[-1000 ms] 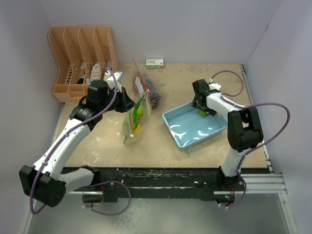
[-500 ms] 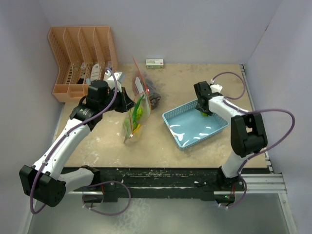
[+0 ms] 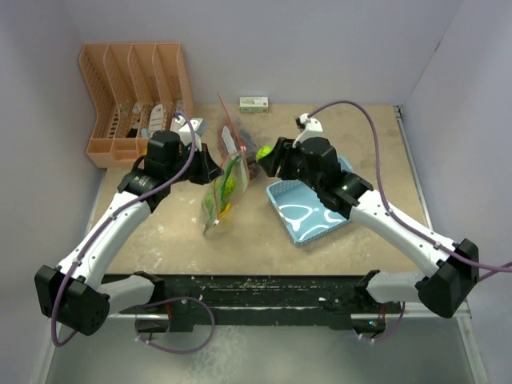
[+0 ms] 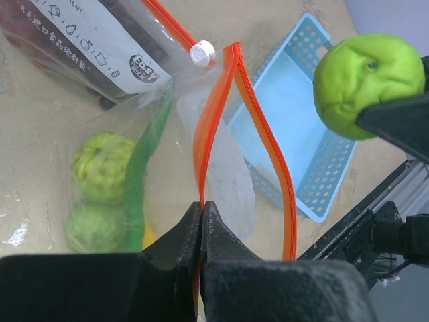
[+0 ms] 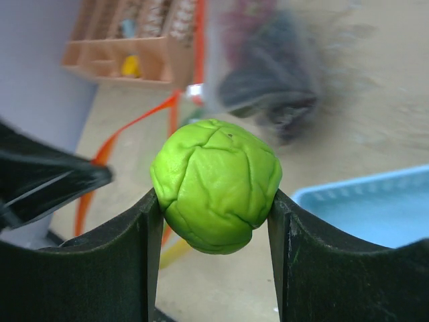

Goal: Place the food in the zip-top bag and seal the zipper
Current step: Place the fake vegetable in the zipper food storage bag.

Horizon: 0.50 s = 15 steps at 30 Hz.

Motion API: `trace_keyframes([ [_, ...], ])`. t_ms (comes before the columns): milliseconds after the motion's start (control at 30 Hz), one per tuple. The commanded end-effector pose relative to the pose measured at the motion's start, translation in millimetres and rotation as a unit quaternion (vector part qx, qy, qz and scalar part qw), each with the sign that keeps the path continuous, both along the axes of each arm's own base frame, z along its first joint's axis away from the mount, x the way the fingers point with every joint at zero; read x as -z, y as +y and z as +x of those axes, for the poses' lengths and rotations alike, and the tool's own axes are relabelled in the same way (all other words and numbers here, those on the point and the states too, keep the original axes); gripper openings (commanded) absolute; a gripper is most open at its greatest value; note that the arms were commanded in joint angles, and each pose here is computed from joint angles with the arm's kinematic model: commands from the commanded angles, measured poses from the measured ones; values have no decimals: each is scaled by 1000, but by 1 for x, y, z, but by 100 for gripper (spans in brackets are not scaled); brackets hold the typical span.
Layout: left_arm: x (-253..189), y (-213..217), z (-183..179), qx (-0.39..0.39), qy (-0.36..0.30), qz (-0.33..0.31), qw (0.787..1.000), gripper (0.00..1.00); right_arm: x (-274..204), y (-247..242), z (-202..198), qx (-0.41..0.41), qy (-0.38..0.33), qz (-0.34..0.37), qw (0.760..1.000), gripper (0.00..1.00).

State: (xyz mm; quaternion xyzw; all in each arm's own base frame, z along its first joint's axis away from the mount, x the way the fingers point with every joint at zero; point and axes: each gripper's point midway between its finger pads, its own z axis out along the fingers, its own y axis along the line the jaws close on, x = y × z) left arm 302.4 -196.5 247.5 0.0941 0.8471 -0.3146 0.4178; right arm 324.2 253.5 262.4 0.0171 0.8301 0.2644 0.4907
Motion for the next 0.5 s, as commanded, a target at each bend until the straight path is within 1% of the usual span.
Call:
trace_keyframes([
  [0, -15, -3, 6, 5, -29, -8, 1000, 0, -54, 55, -15, -113, -78, 52, 989, 18],
  [167, -16, -1, 6, 1, -32, -6, 999, 0, -62, 89, -23, -163, -82, 82, 980, 18],
  [200, -16, -1, 6, 1, -32, -6, 999, 0, -64, 97, -29, -177, -85, 84, 977, 18],
  [367, -15, -2, 6, 3, -31, -5, 999, 0, -54, 112, -37, -192, -77, 67, 976, 19],
  [433, -17, -2, 6, 2, -34, -6, 999, 0, -46, 115, -39, -199, -69, 59, 976, 22],
  [467, -16, -1, 6, 2, -33, -6, 999, 0, -42, 116, -40, -203, -64, 53, 976, 29],
])
